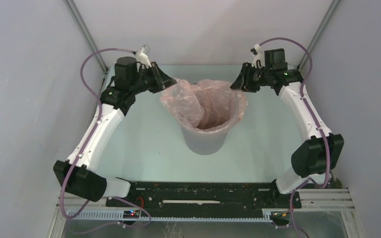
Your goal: Put the trash bags into the trash bin
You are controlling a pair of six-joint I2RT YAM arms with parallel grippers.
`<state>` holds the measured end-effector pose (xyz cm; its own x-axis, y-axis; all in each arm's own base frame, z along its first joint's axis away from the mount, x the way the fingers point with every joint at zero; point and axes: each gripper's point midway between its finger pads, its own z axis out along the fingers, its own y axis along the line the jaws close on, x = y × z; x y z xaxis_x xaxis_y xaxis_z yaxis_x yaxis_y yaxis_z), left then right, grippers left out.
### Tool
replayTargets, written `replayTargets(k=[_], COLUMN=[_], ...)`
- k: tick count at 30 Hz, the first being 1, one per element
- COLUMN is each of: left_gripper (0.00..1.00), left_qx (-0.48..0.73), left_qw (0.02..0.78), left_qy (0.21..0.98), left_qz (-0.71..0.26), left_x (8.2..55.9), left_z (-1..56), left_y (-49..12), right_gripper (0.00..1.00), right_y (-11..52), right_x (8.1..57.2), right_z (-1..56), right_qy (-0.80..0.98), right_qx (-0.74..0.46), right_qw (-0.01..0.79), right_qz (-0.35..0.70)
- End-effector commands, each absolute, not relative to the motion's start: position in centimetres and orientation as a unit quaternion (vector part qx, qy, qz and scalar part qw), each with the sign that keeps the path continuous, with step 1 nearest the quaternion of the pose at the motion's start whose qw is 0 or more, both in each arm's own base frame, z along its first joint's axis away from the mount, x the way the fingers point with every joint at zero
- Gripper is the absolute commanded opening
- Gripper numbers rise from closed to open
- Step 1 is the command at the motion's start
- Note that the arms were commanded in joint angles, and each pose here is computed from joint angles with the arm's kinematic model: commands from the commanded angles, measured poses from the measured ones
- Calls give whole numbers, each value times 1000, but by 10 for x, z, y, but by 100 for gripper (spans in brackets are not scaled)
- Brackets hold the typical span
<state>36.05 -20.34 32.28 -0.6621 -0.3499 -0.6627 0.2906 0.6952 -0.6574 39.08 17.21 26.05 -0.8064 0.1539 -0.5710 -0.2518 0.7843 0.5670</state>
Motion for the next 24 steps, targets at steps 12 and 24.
replayTargets(k=[12,24], left_gripper=[43,34], left_qx=[16,18], left_qw=[459,435], left_qy=[806,823], left_qz=[-375,-364], left_x=[361,367], left_z=[344,321], left_y=[-196,-197], right_gripper=[53,30], right_y=[182,190], right_x=[400,421], right_z=[315,303], right_qy=[843,853], right_qx=[-82,-42], right_qw=[409,392], right_qz=[340,343])
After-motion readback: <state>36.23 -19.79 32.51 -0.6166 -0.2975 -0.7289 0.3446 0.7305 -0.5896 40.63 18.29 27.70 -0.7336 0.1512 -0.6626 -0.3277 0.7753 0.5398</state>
